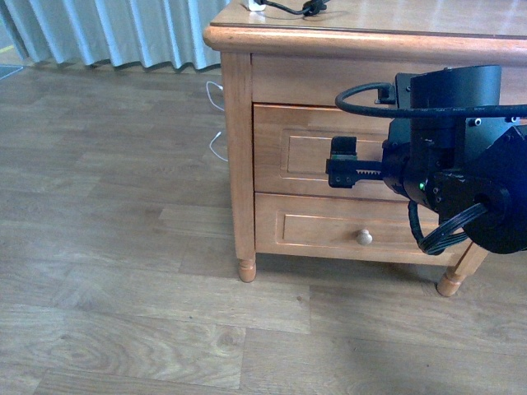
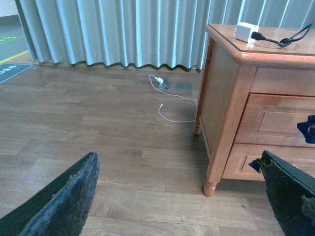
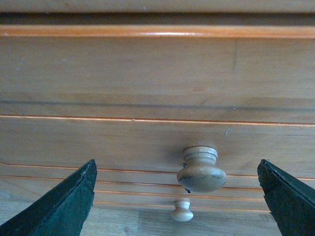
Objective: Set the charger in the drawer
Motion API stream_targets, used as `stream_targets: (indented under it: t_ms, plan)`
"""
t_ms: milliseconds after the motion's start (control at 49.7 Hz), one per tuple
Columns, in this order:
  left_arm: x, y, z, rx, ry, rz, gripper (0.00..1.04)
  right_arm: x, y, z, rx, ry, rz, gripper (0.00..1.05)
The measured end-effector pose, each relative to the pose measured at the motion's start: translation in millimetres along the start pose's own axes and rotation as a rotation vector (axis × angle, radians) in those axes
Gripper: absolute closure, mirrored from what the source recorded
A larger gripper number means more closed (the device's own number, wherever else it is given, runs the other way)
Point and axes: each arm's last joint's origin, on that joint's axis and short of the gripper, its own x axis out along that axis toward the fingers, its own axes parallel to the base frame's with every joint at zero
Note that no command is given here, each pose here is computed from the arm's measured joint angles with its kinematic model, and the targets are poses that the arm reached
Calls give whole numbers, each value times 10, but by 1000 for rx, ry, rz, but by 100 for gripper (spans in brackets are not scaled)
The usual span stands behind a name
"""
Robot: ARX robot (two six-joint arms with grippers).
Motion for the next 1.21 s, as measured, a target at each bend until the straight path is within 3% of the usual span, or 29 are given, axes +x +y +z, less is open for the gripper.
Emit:
stream_targets:
  t_ms: [885, 1207]
  plan:
    - [0, 0, 0, 0, 0, 0, 6, 89, -8, -15, -1, -7, -25, 9]
    - [0, 0, 0, 0, 0, 0, 6, 89, -9, -14, -9, -8, -30, 55]
